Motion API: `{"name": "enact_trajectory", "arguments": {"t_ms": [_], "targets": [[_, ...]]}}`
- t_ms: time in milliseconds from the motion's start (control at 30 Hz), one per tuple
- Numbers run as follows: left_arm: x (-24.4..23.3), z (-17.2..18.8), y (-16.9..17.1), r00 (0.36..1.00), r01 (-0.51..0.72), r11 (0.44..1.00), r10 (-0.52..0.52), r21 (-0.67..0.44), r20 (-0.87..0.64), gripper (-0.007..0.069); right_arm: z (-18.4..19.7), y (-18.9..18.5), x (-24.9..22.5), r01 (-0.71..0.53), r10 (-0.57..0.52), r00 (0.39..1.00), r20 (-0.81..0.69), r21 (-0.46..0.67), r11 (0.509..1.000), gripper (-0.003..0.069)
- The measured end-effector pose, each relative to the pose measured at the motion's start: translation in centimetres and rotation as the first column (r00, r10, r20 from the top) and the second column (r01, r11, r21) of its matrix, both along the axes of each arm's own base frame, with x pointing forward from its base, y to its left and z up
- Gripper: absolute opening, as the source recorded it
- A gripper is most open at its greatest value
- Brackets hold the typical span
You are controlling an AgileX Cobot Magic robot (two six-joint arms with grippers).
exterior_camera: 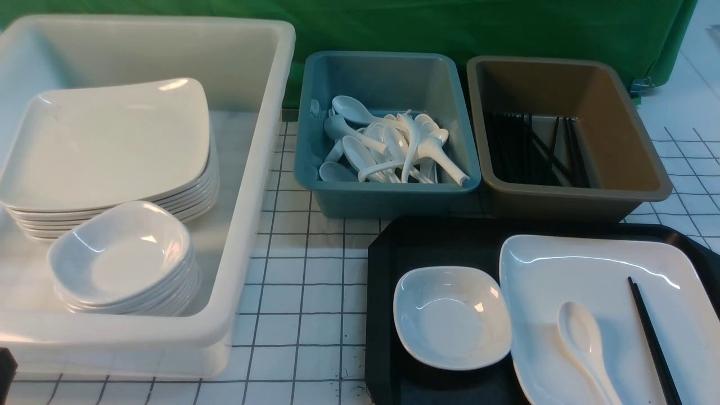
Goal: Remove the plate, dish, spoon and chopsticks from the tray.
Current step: Use the right arm to grab a pair of chopsticks from the plate
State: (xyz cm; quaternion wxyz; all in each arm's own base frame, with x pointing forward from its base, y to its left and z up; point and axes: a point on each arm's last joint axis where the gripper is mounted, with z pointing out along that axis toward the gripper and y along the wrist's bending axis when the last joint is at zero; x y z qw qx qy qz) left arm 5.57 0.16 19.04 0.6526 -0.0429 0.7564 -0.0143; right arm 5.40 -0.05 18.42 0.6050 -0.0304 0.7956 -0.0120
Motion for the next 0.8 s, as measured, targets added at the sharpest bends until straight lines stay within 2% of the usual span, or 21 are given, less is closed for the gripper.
{"name": "enact_trajectory", "arguments": {"t_ms": [700,767,800], "targets": [[0.0,0.0,0.0,1.0,0.0,1.0,0.0,0.0,0.0,0.0005,0.06,0.02,0.01,0.001,-0.001,1.0,0.006,0.014,1.0,0.0242],[0.0,0.0,0.0,1.0,0.0,1.0,0.0,0.0,0.0,0.0005,0.2,0.34,0.08,0.018,-0.023,0.999,0.022,0.225,0.974,0.0242],[0.0,0.0,0.0,1.0,0.0,1.0,0.0,0.0,0.0,0.0005,0.29,0.53,0.1,0.034,-0.045,0.999,0.02,0.387,0.921,0.0242]]}}
